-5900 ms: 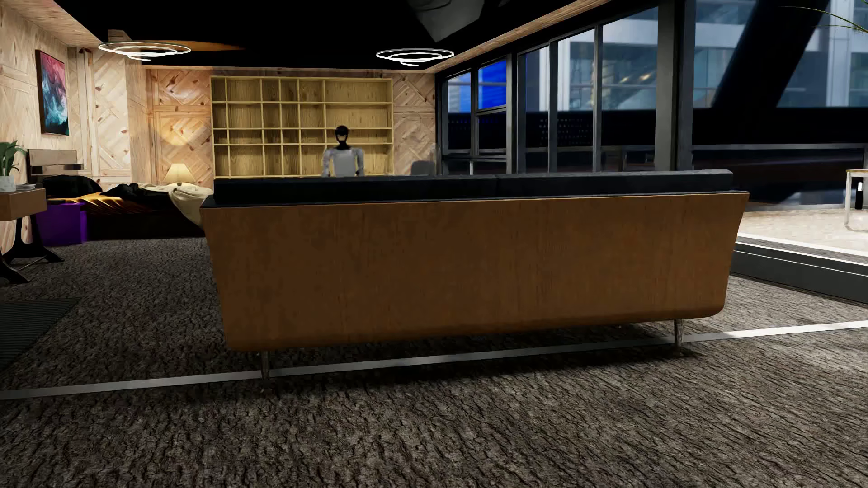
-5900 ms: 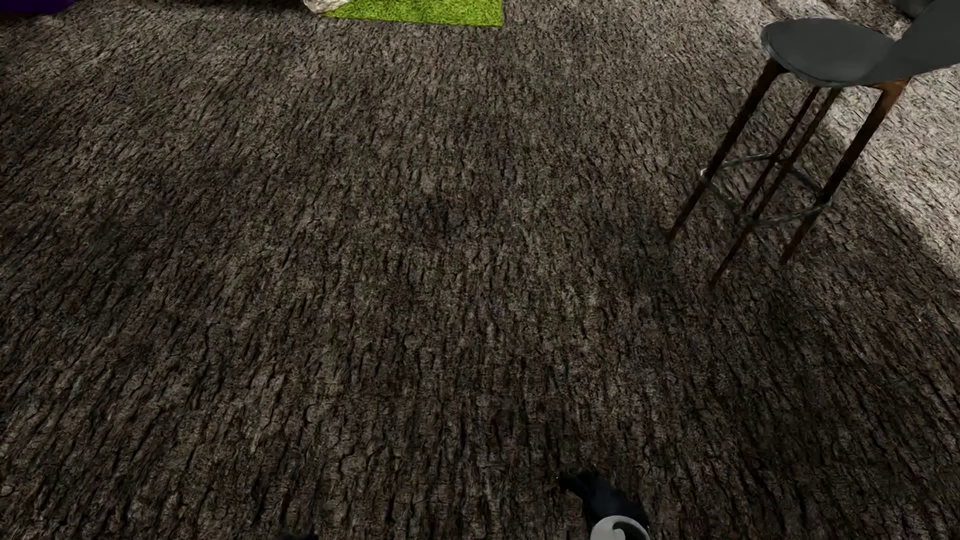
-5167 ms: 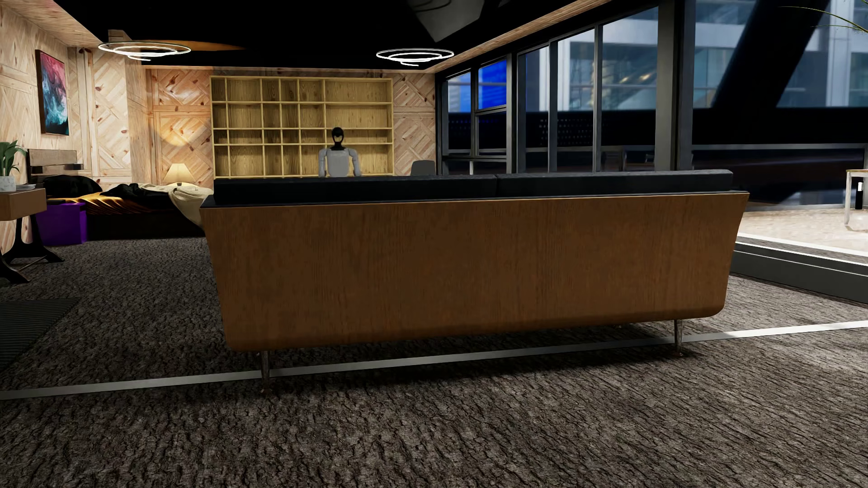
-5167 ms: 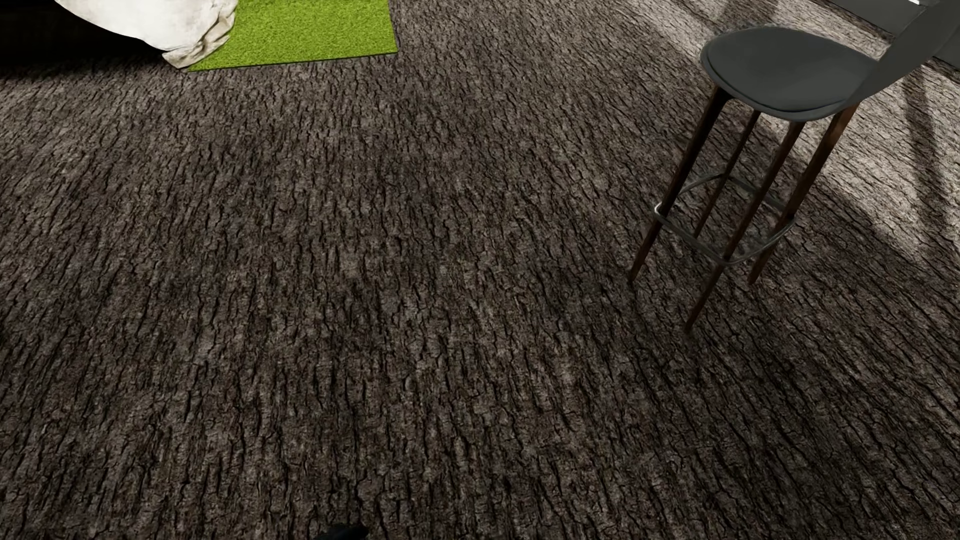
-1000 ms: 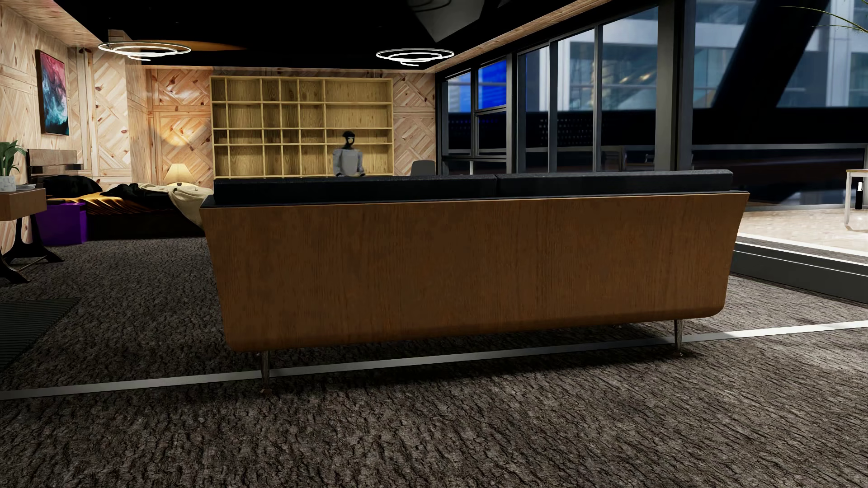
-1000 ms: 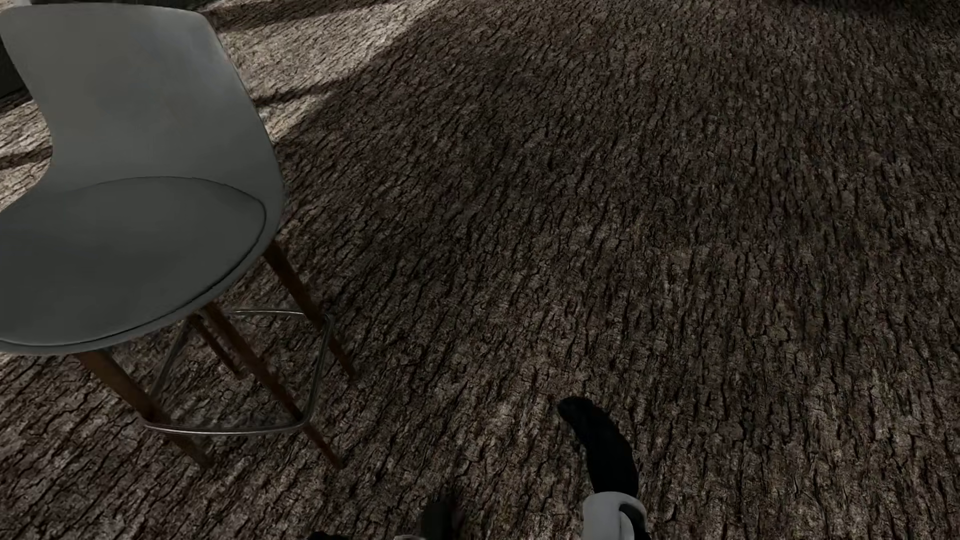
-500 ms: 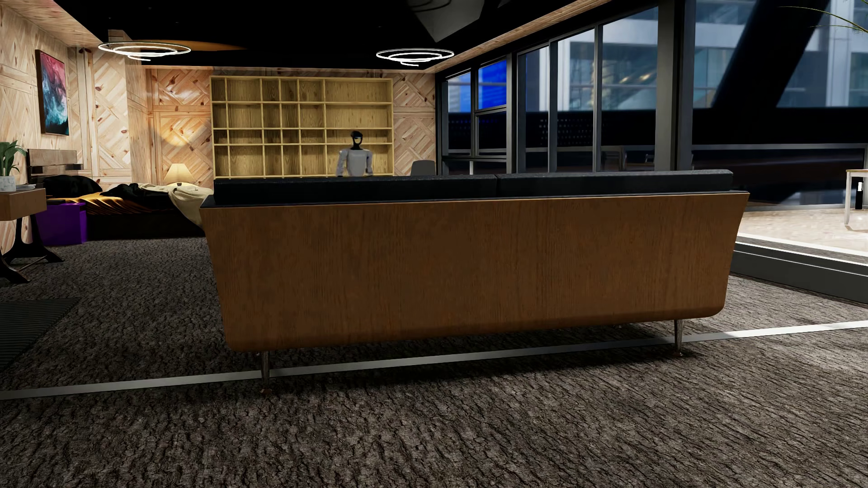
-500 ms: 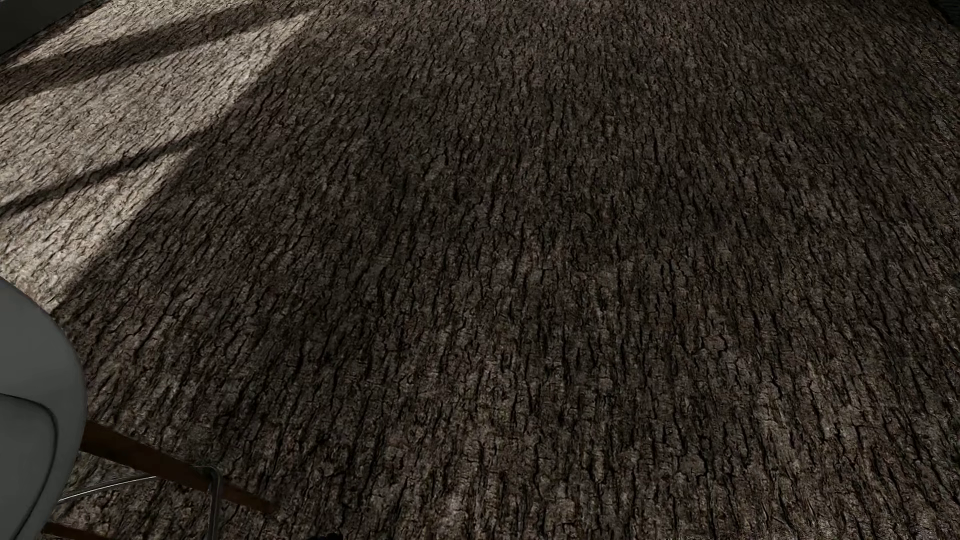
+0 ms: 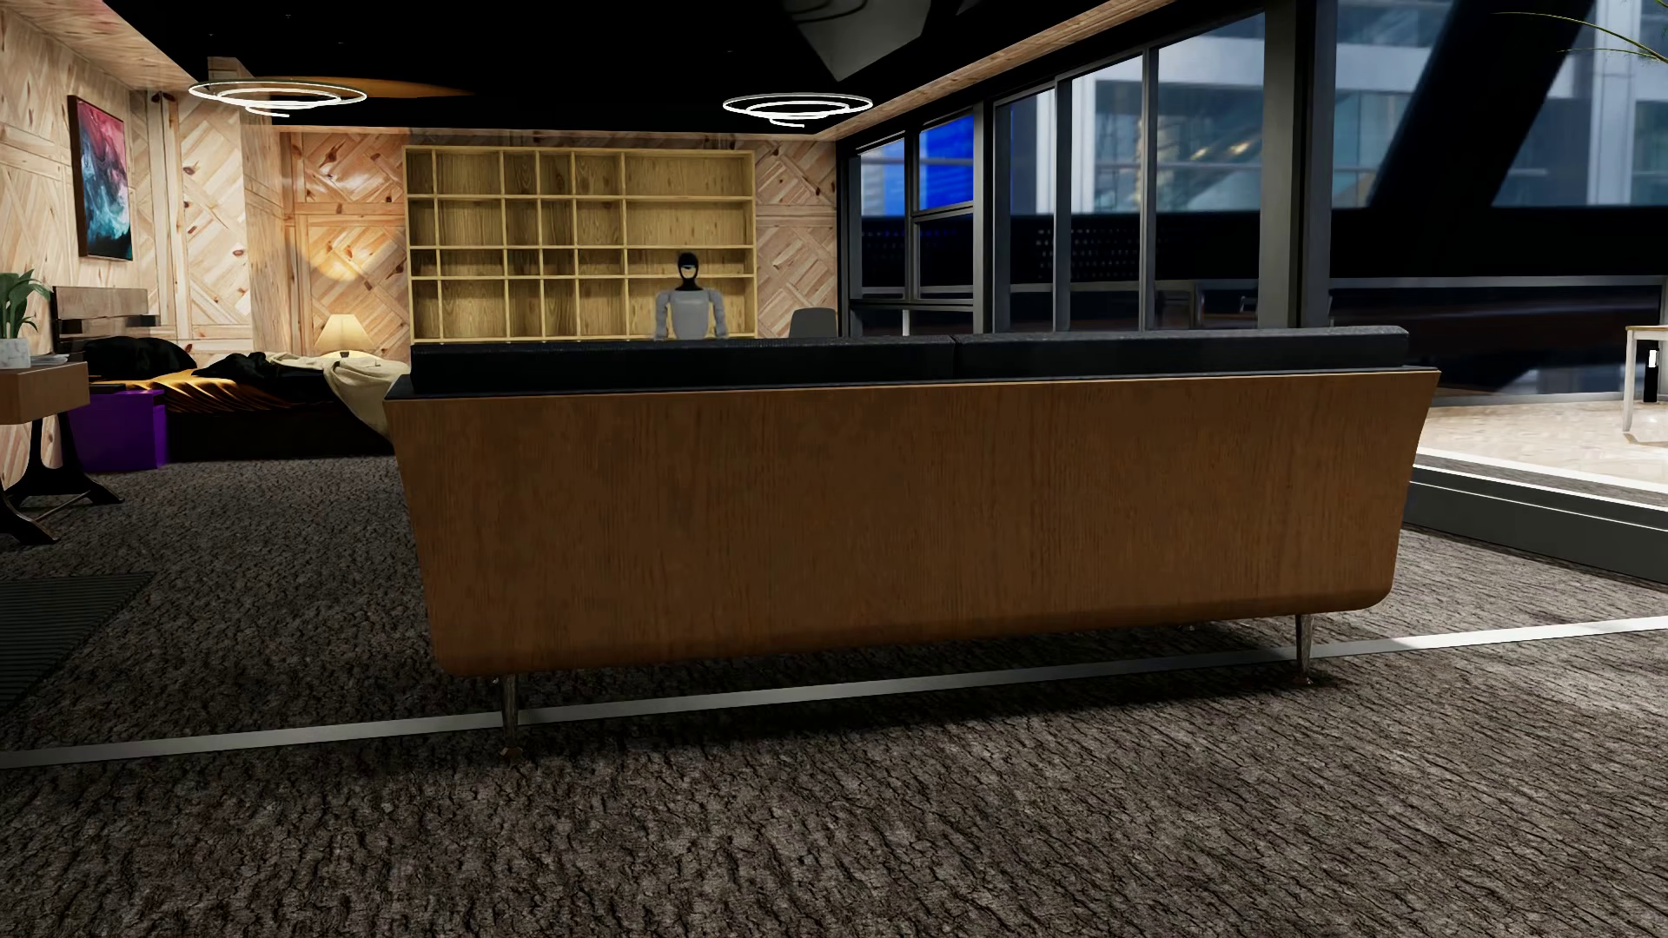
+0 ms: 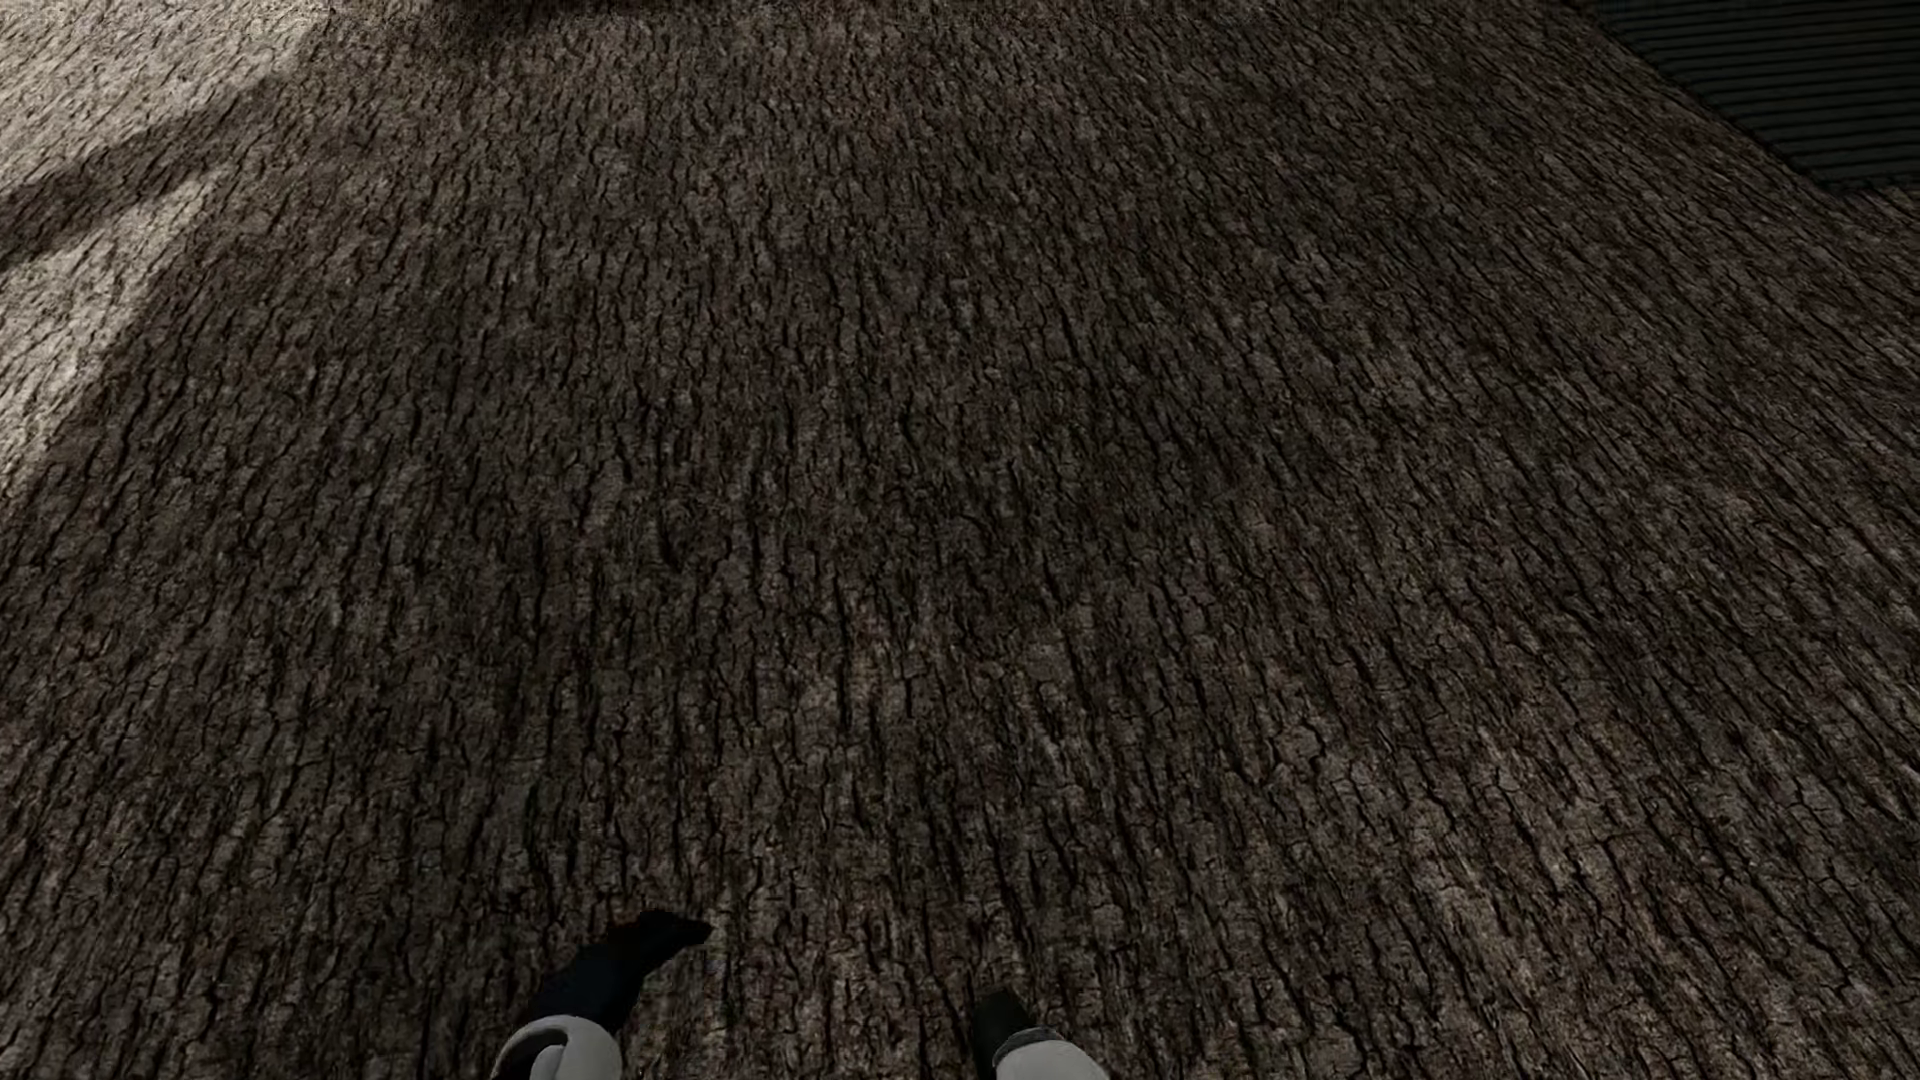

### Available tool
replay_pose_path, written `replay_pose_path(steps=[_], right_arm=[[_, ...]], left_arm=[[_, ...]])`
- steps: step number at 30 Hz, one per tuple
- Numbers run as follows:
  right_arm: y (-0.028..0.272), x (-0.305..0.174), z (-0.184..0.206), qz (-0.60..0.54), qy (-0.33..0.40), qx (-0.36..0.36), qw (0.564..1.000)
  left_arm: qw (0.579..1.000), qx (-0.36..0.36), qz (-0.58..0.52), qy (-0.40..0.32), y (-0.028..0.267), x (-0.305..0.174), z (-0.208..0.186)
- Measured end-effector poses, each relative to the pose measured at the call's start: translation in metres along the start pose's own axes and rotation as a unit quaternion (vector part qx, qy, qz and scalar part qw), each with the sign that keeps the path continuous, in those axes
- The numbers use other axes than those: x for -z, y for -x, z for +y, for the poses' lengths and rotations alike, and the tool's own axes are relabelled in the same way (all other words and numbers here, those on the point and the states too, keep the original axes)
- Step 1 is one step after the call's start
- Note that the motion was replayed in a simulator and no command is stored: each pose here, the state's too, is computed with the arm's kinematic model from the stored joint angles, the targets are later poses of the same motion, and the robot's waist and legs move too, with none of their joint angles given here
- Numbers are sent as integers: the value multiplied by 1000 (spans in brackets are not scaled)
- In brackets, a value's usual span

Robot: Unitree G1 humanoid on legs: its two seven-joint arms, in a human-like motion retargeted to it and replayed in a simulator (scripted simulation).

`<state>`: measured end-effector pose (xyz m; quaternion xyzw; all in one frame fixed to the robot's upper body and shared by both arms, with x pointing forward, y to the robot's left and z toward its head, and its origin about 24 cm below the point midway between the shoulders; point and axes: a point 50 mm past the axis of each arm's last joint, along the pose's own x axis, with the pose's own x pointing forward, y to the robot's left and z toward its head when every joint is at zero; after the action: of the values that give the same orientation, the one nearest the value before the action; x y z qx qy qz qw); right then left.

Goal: Walk to the sofa

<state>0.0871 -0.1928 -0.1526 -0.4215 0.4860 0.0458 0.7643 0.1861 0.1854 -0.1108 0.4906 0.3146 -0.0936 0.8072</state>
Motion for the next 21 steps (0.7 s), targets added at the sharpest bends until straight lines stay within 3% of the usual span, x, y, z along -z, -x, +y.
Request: replay_pose_path(steps=[2,4,7,10,13,16,19,21], right_arm=[[9,28,33,89,54,-96,990],[16,31,48,97,55,-132,985],[10,2,44,33,76,-99,992],[-8,-53,19,-51,157,-76,983],[-13,-123,-29,-186,106,24,976],[1,-175,-70,-311,52,102,944],[10,-198,-79,-355,79,115,924],[4,-185,-70,-328,119,99,932]], left_arm=[[999,-8,39,33,8,17,-7],[998,55,37,-18,12,25,-17],[990,107,5,-96,19,34,-17],[996,61,64,-13,36,55,-26],[989,83,121,10,45,67,-43],[982,131,135,0,51,70,-60],[978,145,146,18,60,71,-74],[974,167,152,17,63,68,-84]])
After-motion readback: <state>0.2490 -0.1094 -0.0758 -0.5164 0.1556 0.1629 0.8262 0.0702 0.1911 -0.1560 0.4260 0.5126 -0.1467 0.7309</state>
